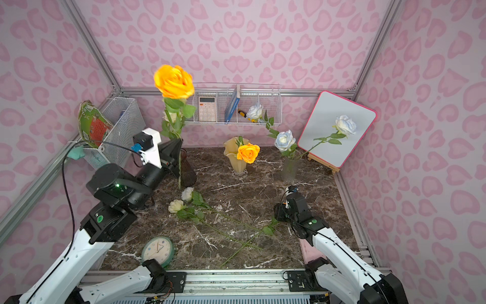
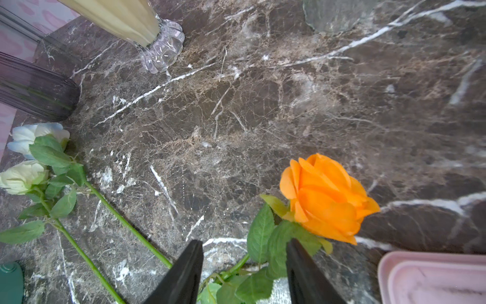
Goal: Arrange the flowers in different vases according to their colors
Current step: Insert the flower into the vase.
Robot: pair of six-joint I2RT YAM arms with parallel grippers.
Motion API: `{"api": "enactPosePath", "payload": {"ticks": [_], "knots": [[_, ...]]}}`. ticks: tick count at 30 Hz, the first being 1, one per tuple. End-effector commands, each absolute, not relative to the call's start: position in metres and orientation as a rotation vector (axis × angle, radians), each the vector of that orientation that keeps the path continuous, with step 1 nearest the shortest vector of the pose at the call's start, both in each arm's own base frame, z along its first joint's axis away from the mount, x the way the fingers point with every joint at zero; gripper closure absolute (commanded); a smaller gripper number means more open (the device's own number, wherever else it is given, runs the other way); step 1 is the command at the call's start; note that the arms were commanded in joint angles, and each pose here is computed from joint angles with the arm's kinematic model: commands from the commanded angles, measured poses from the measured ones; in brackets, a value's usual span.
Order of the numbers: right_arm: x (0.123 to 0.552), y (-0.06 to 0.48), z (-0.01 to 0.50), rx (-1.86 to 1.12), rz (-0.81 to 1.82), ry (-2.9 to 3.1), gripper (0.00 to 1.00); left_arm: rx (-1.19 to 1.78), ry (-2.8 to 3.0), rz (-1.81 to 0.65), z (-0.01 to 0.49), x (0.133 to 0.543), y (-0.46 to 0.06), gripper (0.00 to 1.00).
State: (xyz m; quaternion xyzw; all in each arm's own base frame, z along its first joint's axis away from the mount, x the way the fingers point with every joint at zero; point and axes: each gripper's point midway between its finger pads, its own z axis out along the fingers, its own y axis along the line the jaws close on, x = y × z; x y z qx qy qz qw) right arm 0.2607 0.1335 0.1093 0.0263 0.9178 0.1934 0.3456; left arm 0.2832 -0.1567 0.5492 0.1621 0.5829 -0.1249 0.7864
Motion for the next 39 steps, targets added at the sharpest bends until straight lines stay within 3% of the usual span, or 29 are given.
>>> {"api": "enactPosePath", "payload": {"ticks": [1,6,16,30,39], "knots": [[0.261,0.129,0.107,0.069,0.471,2.390,0.46,0.351,1.098,-0.372,0.596,0.298,-0.163,1.00],[0.263,0.128,0.098,0.066,0.463,2.419,0.46,0.282,1.059,-0.509,0.603,0.366,-0.165,1.00],[0.267,0.124,0.078,0.070,0.439,2.464,0.46,0.254,1.033,-0.676,0.570,0.453,-0.193,1.00],[0.271,0.132,0.073,0.015,0.463,2.479,0.47,0.242,1.149,-0.805,0.471,0.535,-0.231,1.00],[0.265,0.131,0.075,0.001,0.474,2.461,0.48,0.281,1.212,-0.842,0.399,0.549,-0.256,1.00]]}}
